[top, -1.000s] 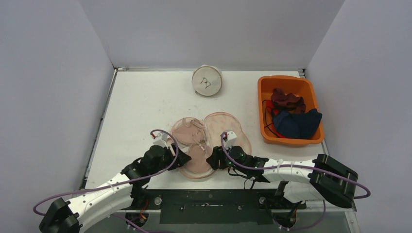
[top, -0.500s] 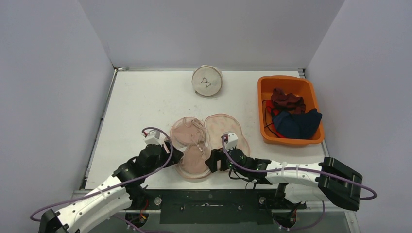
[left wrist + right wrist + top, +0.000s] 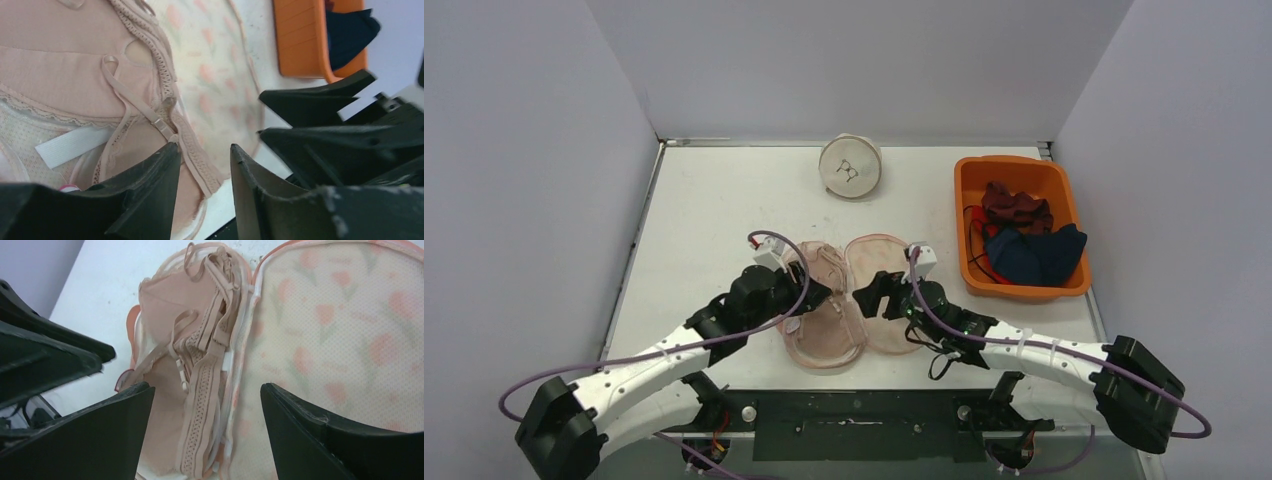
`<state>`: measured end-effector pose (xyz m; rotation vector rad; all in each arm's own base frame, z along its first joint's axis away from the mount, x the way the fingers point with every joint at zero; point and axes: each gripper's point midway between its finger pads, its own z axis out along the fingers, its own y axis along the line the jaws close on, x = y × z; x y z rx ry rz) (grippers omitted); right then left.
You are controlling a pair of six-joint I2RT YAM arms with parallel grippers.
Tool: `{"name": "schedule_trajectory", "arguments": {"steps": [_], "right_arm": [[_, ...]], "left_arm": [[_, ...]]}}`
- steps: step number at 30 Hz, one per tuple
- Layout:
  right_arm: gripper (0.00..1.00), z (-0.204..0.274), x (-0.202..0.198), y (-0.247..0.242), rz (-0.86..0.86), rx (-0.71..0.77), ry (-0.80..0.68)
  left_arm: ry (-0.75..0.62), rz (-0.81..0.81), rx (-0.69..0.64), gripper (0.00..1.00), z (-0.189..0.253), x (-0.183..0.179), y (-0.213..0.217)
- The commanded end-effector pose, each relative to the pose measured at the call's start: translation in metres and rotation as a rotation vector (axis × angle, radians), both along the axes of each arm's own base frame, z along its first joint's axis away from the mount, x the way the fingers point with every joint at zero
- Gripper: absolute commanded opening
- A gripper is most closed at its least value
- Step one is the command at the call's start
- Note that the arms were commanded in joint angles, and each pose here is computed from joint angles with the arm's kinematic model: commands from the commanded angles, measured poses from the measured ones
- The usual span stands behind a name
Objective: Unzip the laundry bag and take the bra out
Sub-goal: Pick up the bra from the laundry bag.
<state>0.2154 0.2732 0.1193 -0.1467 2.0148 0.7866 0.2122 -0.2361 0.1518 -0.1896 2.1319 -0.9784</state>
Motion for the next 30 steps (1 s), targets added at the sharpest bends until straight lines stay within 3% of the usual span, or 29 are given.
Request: {"name": "schedule_trajectory", "arguments": {"steps": [1,10,30], "right_arm": [[0.79,0.024,0.017,0.01,0.019,0.205,0.026],[0.77,0.016,0.026,0.042,0.102,0.237,0.097],[0.7,-0.034,0.051,0.076,0.093,0.16,0.215]], "left_arm": [[-0.051,-0.001,-0.083,0.36,0.003,0.02,-0.016],[0.08,0.166,0.044,0.22,-0.075,0.034,0.024],[0.17,0.248,0.136,0.15,-0.127,0.029,0.055]]}}
